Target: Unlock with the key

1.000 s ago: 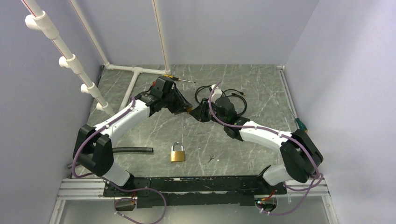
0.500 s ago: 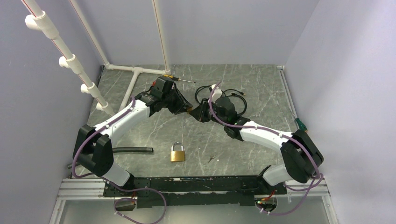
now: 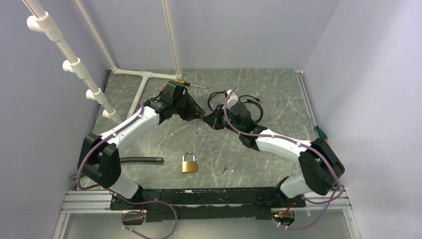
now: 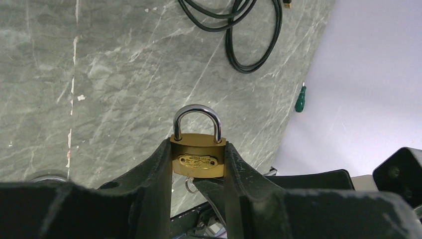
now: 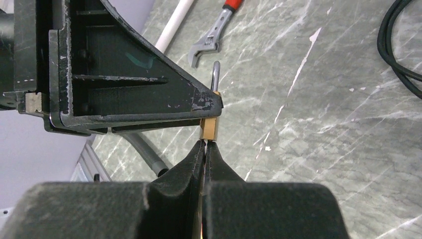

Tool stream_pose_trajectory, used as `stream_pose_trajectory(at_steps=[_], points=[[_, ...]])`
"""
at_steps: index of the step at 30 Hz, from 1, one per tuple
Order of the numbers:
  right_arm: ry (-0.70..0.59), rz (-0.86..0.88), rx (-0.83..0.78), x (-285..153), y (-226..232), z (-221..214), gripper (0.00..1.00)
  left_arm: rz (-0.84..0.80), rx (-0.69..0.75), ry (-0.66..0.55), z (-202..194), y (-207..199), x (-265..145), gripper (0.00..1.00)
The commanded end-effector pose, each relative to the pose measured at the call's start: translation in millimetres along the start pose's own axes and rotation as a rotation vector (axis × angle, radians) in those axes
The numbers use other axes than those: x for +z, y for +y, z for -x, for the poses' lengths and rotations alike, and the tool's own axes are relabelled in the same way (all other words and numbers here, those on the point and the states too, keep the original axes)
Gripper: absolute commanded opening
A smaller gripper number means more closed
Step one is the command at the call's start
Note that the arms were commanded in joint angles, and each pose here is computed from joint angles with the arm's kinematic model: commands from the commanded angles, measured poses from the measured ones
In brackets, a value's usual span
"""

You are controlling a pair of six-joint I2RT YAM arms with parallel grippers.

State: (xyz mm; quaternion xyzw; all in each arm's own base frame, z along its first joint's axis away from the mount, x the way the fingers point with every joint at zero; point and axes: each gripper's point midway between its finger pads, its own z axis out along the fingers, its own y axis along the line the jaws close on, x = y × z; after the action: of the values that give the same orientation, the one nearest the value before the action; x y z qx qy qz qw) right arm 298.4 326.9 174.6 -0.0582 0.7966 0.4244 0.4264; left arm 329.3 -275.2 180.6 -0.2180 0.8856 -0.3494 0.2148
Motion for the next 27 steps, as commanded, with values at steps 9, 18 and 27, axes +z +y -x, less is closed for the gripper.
stream_pose_trajectory(at_steps=[9,18,27], points=[[-0.235,0.063,0.024,7,16,50,0.00,-0.151,-0.058,0.015,-3,-37,-13,0.00],[-0.203,0.265,0.191,-13,27,67,0.00,-0.308,0.037,0.021,-10,-55,-24,0.00],[-0.215,0.409,0.276,-32,38,87,0.00,-0.426,0.098,-0.020,-10,-71,-45,0.00]])
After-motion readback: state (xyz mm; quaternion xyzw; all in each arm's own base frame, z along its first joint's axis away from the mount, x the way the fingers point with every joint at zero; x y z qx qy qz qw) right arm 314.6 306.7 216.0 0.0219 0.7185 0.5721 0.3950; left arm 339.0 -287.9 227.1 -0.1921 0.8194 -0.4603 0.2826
